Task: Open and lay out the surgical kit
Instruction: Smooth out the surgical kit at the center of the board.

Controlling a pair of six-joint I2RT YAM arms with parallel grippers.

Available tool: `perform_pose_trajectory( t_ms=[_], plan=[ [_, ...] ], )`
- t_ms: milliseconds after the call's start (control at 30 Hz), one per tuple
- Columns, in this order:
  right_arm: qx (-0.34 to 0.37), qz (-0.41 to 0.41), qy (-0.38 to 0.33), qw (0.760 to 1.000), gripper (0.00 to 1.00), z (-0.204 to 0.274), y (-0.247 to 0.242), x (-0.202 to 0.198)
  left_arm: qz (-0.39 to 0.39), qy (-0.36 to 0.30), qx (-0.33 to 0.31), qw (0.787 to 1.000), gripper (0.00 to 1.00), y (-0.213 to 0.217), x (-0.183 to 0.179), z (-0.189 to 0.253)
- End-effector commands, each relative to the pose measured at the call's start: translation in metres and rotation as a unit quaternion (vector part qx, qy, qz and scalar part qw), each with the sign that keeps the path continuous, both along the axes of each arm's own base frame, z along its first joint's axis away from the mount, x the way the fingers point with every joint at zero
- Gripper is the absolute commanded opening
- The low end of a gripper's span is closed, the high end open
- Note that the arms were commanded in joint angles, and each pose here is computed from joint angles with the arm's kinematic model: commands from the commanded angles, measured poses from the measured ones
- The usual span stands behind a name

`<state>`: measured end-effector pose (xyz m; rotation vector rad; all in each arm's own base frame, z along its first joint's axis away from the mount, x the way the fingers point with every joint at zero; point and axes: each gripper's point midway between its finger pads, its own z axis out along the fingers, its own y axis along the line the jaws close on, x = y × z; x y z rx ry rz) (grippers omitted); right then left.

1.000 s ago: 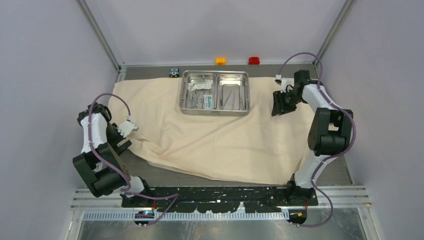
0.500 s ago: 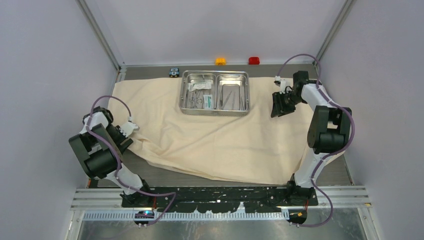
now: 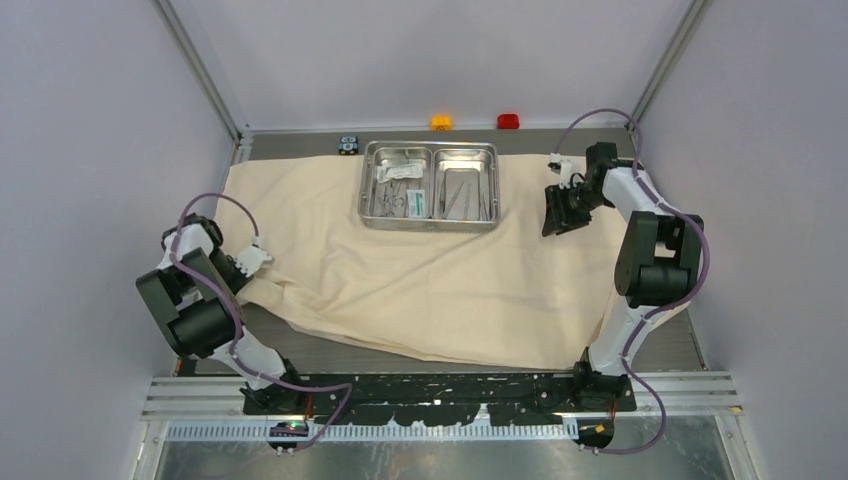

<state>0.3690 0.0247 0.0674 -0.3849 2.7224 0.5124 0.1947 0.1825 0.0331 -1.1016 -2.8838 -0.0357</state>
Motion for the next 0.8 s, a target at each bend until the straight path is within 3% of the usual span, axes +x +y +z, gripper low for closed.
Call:
perform_pose_trajectory(
  t_ms=[0, 467, 767],
  plan=[
    [0.004, 0.013, -0.019, 1.0, 0.46, 0.011, 0.003, 0.007, -0.023, 0.003, 0.048, 0.999, 0.0, 0.013, -0.015, 0.046],
    [0.008, 0.023, -0.022, 0.999, 0.45, 0.012, 0.005, 0.009, -0.084, 0.08, 0.15, 0.982, 0.0, 0.025, -0.085, 0.102],
    [0.016, 0.03, -0.017, 0.999, 0.45, 0.008, 0.007, 0.01, -0.117, 0.114, 0.165, 0.973, 0.01, 0.018, -0.116, 0.103]
  ],
)
